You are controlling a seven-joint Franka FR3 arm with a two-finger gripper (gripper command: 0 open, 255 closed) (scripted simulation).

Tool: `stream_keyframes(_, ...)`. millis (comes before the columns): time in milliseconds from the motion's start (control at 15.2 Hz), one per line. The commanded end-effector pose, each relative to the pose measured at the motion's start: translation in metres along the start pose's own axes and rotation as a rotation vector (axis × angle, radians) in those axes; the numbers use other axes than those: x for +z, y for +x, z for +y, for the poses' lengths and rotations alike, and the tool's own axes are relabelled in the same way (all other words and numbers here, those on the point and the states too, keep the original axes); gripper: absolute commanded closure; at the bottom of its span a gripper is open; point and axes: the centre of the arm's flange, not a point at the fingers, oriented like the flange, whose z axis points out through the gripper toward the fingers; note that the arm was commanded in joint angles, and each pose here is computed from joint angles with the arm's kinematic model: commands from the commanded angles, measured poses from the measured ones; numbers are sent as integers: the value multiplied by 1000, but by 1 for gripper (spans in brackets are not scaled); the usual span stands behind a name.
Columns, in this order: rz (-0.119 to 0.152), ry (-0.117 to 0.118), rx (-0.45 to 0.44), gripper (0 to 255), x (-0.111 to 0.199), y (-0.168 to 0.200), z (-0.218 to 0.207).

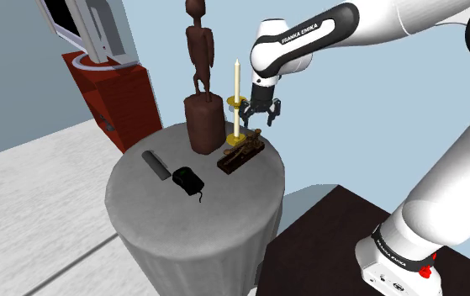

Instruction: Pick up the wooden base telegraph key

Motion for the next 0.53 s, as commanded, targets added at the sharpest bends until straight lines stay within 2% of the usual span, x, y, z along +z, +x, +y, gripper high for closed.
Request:
stream_keyframes(0,5,13,38,0,12,23,-6)
stream_keyframes(66,6,19,56,0,18,34,-9)
stream_keyframes(462,7,20,59,0,45,38,-7)
